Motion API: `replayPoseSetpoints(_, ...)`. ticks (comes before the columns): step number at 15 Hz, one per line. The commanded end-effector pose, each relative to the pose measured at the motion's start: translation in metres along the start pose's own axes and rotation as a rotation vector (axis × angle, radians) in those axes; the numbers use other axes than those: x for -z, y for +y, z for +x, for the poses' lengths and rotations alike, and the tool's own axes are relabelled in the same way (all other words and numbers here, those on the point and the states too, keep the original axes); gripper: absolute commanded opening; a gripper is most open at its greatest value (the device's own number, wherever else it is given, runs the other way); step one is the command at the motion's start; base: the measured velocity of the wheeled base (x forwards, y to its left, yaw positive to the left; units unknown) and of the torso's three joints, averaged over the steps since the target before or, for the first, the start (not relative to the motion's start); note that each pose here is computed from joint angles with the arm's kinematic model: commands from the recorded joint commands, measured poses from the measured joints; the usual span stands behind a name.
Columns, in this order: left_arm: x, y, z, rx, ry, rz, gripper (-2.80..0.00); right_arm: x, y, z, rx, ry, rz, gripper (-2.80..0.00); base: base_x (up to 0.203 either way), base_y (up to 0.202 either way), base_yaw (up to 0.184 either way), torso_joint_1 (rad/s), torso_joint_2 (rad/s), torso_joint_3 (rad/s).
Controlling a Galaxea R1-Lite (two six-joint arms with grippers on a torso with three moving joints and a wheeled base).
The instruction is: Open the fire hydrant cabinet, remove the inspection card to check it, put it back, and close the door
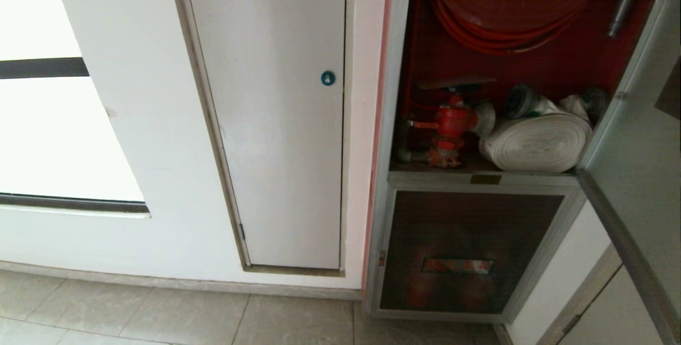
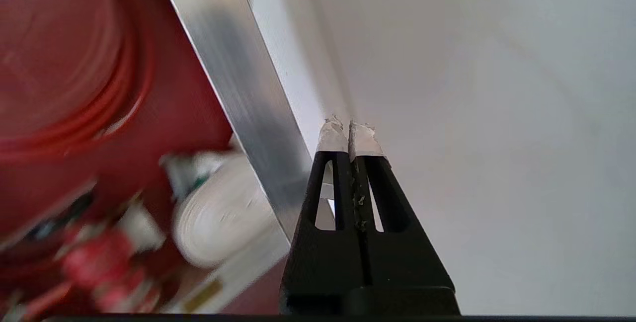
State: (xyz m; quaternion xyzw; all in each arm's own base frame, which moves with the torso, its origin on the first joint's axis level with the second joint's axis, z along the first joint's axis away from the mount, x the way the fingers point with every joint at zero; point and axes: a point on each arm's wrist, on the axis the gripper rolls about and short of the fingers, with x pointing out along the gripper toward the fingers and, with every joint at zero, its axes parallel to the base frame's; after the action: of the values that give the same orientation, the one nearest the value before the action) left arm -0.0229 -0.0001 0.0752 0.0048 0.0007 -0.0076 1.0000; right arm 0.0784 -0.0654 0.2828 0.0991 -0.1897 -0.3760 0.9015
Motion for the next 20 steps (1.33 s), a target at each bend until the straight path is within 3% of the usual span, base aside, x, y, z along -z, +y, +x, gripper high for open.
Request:
replayPoseSetpoints(1, 0.0, 0.0, 0.0, 0.0, 0.0, 0.0, -2.8, -0.001, 0.003, -0.003, -0.031, 0.008, 0.009, -2.8, 0.0, 0.0, 0.0, 0.0, 0.0, 0.0)
replayPoseSetpoints(13, 0.0, 0.0, 0.0, 0.0, 0.001, 0.0, -2.8, 0.022, 0.032, 0.009, -0.441, 0.272, 0.04, -2.8, 0.0, 0.0, 0.0, 0.0, 0.0, 0.0)
replayPoseSetpoints(16, 0.0, 0.0, 0.0, 0.0, 0.002, 0.0, -2.8, 0.028, 0.043, 0.022, -0.627, 0.355, 0.052, -2.8, 0.0, 0.0, 0.0, 0.0, 0.0, 0.0)
replayPoseSetpoints(20, 0.0, 0.0, 0.0, 0.0, 0.002, 0.0, -2.8, 0.037, 0.068, 0.053, -0.794, 0.445, 0.073, -2.8, 0.0, 0.0, 0.0, 0.0, 0.0, 0.0)
